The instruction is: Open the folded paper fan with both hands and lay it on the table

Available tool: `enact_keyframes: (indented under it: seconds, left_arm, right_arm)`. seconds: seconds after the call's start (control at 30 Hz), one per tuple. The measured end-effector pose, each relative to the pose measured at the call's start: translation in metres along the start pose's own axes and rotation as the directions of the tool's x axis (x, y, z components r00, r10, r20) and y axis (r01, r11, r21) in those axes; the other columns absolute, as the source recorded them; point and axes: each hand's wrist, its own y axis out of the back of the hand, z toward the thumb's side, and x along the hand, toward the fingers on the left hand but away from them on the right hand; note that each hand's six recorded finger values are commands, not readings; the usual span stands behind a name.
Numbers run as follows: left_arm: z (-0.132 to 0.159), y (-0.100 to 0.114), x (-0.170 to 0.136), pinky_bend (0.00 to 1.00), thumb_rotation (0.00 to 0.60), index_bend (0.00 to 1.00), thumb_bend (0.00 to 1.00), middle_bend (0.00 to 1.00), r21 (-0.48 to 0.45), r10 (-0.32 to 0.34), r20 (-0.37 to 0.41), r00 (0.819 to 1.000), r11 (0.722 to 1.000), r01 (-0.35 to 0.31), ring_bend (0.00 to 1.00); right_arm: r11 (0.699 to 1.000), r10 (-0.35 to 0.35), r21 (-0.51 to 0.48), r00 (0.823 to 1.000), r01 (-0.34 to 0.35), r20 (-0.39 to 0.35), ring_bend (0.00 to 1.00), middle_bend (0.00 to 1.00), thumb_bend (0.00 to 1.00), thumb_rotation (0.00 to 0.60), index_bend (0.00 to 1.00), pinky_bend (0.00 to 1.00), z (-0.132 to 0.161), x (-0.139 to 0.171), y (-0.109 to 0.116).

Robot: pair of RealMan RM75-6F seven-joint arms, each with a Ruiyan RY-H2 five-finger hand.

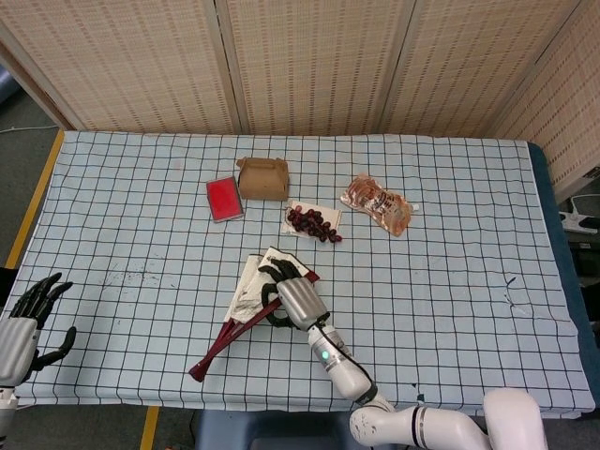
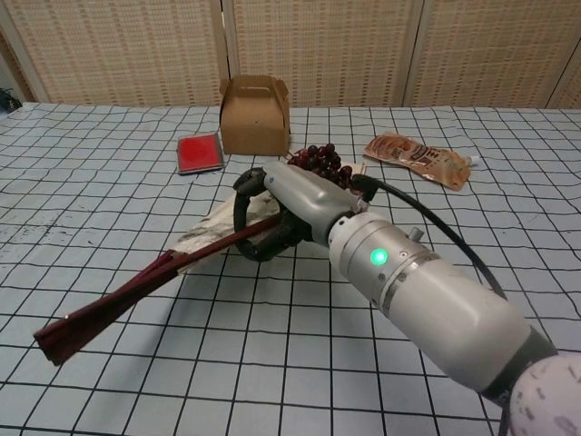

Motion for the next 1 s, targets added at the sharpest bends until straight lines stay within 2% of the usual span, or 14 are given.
enact_keyframes:
  seconds: [0.07,0.13,0.2,0.33,0.43,0.57,0.7,0.87,0.93,1.0]
  left_arm:
    - [0.0,-0.006,0.001,0.11,0.6,0.25,0.46,0.0,-0.032,-0.017,0.0,1.0,0.999,0.017,0.0]
    - [0.001,-0.011,0.001,0.11,0.6,0.08,0.45,0.0,-0.073,-0.035,0.002,0.999,0.997,0.035,0.0]
    - [0.004,-0.019,0.002,0.11,0.6,0.03,0.45,0.0,-0.134,-0.056,0.01,0.998,0.989,0.057,0.0]
    - [0.014,-0.032,0.001,0.1,0.6,0.0,0.44,0.0,-0.261,-0.091,0.036,0.995,0.96,0.097,0.0]
    - [0.024,-0.043,0.002,0.1,0.6,0.0,0.43,0.0,-0.351,-0.113,0.062,0.992,0.928,0.128,0.0]
    - [0.055,-0.072,0.016,0.09,0.6,0.0,0.44,0.0,-0.486,-0.153,0.115,0.982,0.853,0.19,0.0]
    - [0.075,-0.09,0.025,0.09,0.6,0.0,0.43,0.0,-0.545,-0.215,0.147,0.966,0.797,0.26,0.0]
    - [0.092,-0.101,0.033,0.09,0.6,0.0,0.43,0.0,-0.629,-0.254,0.165,0.953,0.717,0.3,0.0]
    - [0.097,-0.104,0.036,0.09,0.6,0.0,0.43,0.0,-0.648,-0.256,0.169,0.952,0.699,0.303,0.0]
    - [0.1,-0.105,0.041,0.09,0.6,0.0,0.43,0.0,-0.653,-0.241,0.166,0.956,0.7,0.29,0.0]
  right_arm:
    - [0.998,-0.004,-0.068,1.0,0.004,0.012,0.0,0.14,0.55,0.6,0.71,0.05,0.005,-0.003,0.008]
    - [0.992,-0.005,-0.127,1.0,0.007,0.017,0.0,0.14,0.55,0.6,0.71,0.05,0.011,-0.006,0.015]
    - [0.987,0.002,-0.164,1.0,0.001,0.015,0.0,0.14,0.55,0.6,0.71,0.05,0.017,-0.007,0.018]
    - [0.98,0.005,-0.2,1.0,-0.004,0.004,0.0,0.14,0.55,0.6,0.71,0.05,0.028,-0.01,0.023]
    - [0.976,0.003,-0.216,1.0,-0.004,-0.004,0.0,0.14,0.55,0.6,0.71,0.05,0.034,-0.01,0.026]
    - [0.967,-0.01,-0.255,1.0,0.003,-0.023,0.0,0.14,0.55,0.6,0.71,0.05,0.053,-0.01,0.035]
    - [0.957,-0.032,-0.291,0.999,0.022,-0.03,0.0,0.14,0.55,0.6,0.71,0.05,0.067,-0.007,0.048]
    - [0.944,-0.051,-0.327,0.998,0.037,-0.034,0.0,0.14,0.55,0.6,0.71,0.05,0.077,-0.007,0.061]
    - [0.94,-0.051,-0.339,0.998,0.036,-0.037,0.0,0.14,0.55,0.6,0.72,0.05,0.08,-0.007,0.063]
    - [0.937,-0.048,-0.349,0.998,0.032,-0.037,0.0,0.14,0.55,0.6,0.72,0.05,0.083,-0.008,0.063]
